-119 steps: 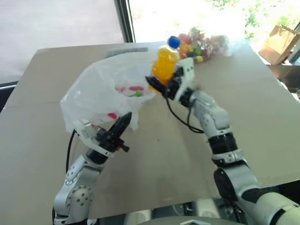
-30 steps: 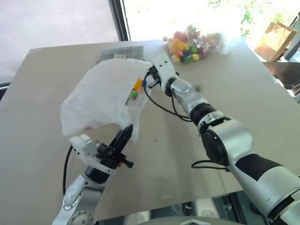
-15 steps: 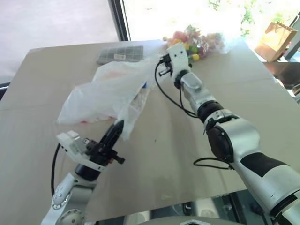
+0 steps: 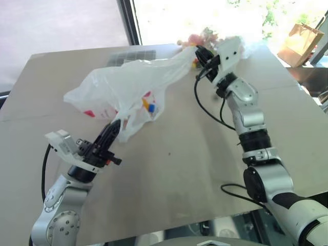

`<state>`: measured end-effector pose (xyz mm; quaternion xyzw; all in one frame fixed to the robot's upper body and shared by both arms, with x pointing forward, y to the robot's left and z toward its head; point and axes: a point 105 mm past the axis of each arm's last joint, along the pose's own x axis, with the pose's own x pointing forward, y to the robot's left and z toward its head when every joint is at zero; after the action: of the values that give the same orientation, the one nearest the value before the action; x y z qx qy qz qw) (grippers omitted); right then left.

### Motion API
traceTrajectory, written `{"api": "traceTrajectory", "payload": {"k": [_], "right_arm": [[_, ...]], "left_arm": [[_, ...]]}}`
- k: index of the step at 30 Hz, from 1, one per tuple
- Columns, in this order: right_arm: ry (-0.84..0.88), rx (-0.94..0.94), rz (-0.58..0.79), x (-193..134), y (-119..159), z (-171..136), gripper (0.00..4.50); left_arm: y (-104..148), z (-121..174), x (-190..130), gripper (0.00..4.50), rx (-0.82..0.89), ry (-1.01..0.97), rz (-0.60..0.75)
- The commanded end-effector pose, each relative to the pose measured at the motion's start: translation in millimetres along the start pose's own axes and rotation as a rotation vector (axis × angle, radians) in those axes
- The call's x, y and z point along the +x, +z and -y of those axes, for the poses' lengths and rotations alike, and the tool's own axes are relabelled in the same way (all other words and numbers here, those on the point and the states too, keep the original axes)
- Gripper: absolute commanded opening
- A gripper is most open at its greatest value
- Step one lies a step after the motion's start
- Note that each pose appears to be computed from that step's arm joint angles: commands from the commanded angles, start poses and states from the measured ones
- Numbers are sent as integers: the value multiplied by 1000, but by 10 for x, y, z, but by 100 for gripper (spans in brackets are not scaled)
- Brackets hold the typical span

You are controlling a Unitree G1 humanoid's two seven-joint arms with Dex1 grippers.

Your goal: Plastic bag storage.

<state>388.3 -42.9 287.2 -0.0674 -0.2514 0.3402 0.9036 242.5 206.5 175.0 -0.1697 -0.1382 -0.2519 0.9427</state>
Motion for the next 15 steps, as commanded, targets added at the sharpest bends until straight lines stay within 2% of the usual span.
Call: {"api": "traceTrajectory", "payload": {"k": [1,3,4,5,6,8,11,12,15], "right_arm": [[212,103,35,-77,438,-412,64],[294,146,-26,-157,409,-524,111],[309,160,-51,-182,388,-543,177],[320,138,-100,-233,283,-534,194],[326,120,-136,-272,211,-525,248],[279,40,-225,-333,-7,-388,312],[164,95,-286,-365,-222,-174,426],[124,123,-286,-353,-266,-114,446],[20,185,-248,-278,-317,18,446]], "left_arm": [[57,9,70,0,8,-37,10],[49,2,106,0,3,-46,9],[45,1,117,0,1,-49,8],[36,7,133,0,-2,-56,6],[29,11,143,0,-4,-60,4],[20,15,161,0,-9,-67,3],[11,7,161,0,-12,-69,2],[7,4,155,0,-13,-68,2],[-7,10,141,0,-14,-69,-1]]}}
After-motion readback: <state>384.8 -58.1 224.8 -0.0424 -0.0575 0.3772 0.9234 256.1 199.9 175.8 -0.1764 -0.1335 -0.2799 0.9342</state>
